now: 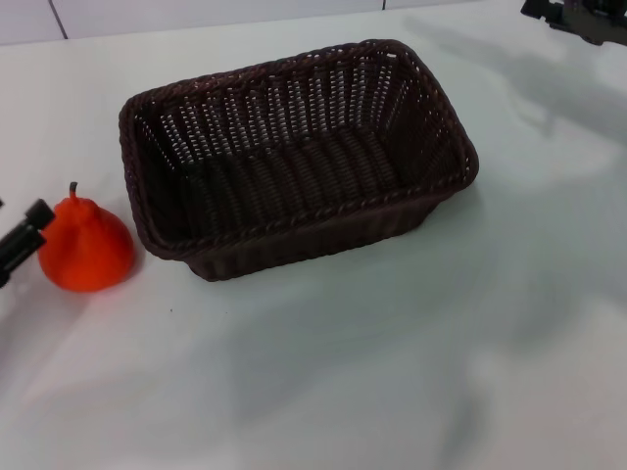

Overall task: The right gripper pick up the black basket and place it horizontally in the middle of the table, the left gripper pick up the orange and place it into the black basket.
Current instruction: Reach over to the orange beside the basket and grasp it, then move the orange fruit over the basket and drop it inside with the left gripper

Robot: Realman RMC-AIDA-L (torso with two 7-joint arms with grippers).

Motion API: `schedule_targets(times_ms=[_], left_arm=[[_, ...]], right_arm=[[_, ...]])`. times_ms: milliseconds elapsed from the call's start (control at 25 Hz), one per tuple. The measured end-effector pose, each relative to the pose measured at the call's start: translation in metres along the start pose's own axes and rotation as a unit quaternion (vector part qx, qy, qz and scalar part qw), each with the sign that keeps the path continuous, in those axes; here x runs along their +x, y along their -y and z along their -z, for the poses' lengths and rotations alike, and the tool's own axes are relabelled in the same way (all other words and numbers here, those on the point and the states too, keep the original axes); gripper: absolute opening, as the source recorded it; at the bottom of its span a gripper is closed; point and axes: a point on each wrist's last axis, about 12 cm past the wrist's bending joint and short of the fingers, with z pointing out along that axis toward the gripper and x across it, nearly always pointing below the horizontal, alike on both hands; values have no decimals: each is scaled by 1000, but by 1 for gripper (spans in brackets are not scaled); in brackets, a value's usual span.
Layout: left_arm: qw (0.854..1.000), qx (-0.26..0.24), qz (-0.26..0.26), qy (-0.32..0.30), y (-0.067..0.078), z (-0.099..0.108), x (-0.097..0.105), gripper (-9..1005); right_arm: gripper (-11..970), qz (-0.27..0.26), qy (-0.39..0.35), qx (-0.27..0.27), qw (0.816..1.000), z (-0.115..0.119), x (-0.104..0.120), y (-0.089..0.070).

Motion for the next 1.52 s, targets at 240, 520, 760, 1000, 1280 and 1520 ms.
schedule_targets(times_ms=[240, 520, 760, 1000, 1280, 1520], left_arm=[[999, 11, -4, -40, 0, -11, 5, 850], [997, 18, -10, -75, -1, -25, 6, 840], [996, -3, -15, -85, -7, -28, 6, 839], [996, -2, -16, -83, -6, -30, 4, 656], [998, 15, -13, -65, -3, -30, 0, 328], [1000, 21, 1, 4, -4, -18, -18, 279]], right_arm=[[811, 5, -4, 2, 1000, -6, 4, 4], [811, 3, -4, 1, 1000, -9, 3, 4], [812, 5, -6, 1, 1000, -10, 1, 4], [812, 5, -9, -3, 1000, -9, 0, 2], [811, 8, -12, -6, 1000, -11, -2, 2], [812, 18, -25, -1, 1000, -12, 0, 3]])
